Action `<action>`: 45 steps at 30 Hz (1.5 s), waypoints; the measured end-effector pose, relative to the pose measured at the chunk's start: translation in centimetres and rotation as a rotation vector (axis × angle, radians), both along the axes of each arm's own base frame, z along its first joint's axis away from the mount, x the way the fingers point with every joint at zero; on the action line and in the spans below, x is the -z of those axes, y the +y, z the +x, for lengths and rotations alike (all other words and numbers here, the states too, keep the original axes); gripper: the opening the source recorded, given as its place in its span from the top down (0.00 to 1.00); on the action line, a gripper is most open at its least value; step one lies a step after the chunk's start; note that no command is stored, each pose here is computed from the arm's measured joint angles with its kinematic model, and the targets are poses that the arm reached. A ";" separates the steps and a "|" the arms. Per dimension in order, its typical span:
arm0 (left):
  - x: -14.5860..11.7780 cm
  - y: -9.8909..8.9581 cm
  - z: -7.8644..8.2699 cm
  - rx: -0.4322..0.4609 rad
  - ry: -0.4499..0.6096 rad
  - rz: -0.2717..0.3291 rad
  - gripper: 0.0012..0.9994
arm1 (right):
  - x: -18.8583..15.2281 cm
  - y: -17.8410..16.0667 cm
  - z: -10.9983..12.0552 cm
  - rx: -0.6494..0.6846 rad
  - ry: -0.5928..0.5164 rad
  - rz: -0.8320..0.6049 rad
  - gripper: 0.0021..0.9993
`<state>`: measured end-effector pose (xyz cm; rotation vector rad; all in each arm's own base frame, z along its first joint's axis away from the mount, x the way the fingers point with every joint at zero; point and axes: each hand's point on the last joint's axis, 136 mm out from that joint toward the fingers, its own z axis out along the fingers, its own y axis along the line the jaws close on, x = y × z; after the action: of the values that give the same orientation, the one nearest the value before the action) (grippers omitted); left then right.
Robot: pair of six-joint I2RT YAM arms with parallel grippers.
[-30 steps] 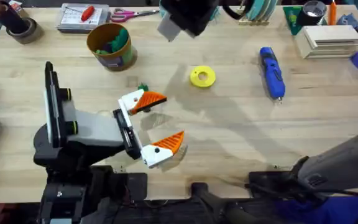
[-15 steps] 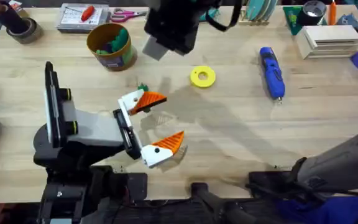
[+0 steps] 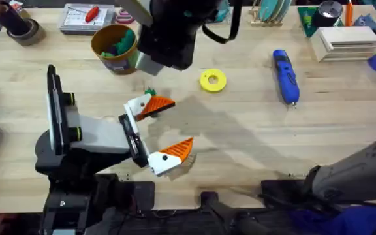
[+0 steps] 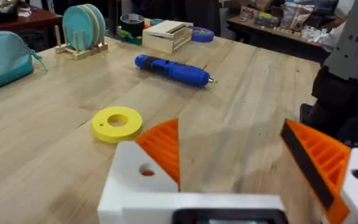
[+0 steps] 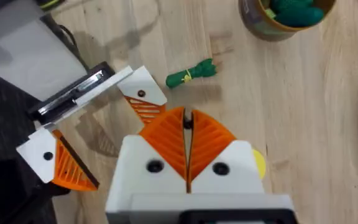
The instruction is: Pick up the gripper from the table and insert it into the empty holder that is missing its gripper. Then pick up a screw, insert it into the mounting hole, and use the screwdriver to tighten it. Finally, clean up the table by picking up the vegetable and placing it into the bucket.
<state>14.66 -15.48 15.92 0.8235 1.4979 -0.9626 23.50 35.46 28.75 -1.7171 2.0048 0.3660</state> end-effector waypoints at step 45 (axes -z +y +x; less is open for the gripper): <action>0.0 0.0 0.0 0.000 0.000 0.000 0.01 | 3.1 2.6 -2.8 -0.101 0.010 -0.025 1.00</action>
<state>14.66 -15.48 15.92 0.8235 1.4980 -0.9627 20.66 38.08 25.70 -1.8399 1.9424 0.3845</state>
